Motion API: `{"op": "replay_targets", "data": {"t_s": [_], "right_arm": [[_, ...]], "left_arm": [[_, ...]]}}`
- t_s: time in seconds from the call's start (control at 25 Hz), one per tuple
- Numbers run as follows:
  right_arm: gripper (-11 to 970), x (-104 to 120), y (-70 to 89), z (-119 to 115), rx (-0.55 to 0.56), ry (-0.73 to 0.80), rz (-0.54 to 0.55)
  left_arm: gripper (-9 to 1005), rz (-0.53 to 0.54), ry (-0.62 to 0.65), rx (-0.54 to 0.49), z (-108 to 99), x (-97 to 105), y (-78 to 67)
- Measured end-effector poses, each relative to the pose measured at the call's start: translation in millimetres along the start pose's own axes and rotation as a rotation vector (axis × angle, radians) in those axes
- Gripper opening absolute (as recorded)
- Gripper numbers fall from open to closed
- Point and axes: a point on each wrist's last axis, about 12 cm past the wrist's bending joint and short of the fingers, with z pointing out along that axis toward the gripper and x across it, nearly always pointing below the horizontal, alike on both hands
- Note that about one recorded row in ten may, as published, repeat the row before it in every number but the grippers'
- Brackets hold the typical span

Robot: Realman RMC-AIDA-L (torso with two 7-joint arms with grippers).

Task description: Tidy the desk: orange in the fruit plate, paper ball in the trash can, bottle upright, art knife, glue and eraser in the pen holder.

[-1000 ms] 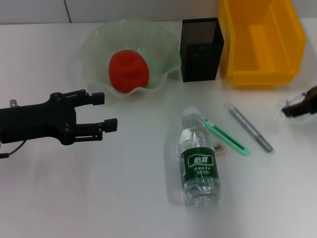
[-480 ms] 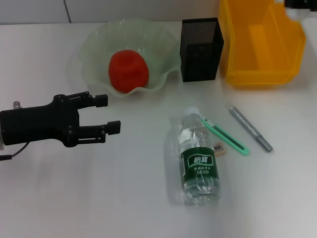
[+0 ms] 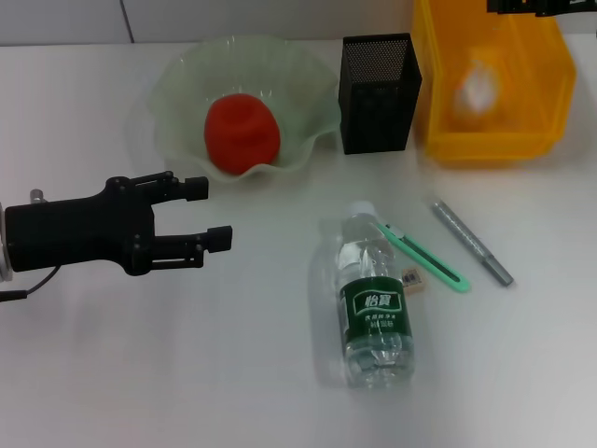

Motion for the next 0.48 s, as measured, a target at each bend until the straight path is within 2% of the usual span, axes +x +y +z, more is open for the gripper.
{"op": "replay_targets", "data": {"t_s": [0.12, 0.2, 0.32, 0.36, 0.4, 0.44, 0.48], "right_arm": [[596, 3.5, -0.6, -2.0, -0.007, 0.0, 0.01], [784, 6.4, 0.2, -6.3, -0.031, -0.006, 0.01], [784, 14.0, 5.7, -22.1, -0.137, -0.045, 0.002], [784, 14.0, 5.7, -22.1, -0.137, -0.045, 0.002], [784, 22.8, 9.4, -40.6, -0.236, -0.08, -0.013], [784, 27.7, 12.0, -49.0, -0.287, -0.093, -0.028], [784, 27.7, 12.0, -49.0, -0.287, -0.093, -0.028]], "left_arm": [[829, -0.013, 0.001, 0.002, 0.5, -0.4, 0.1], [829, -0.019, 0.001, 0.002, 0.4, -0.6, 0.2], [829, -0.049, 0.008, -0.005, -1.1, -2.0, 1.9], [829, -0.049, 0.008, -0.005, -1.1, -2.0, 1.9], [829, -0.069, 0.018, -0.011, -2.3, -2.8, 3.3], [829, -0.069, 0.018, -0.011, -2.3, -2.8, 3.3], [829, -0.069, 0.018, -0.011, -2.3, -2.8, 3.3]]}}
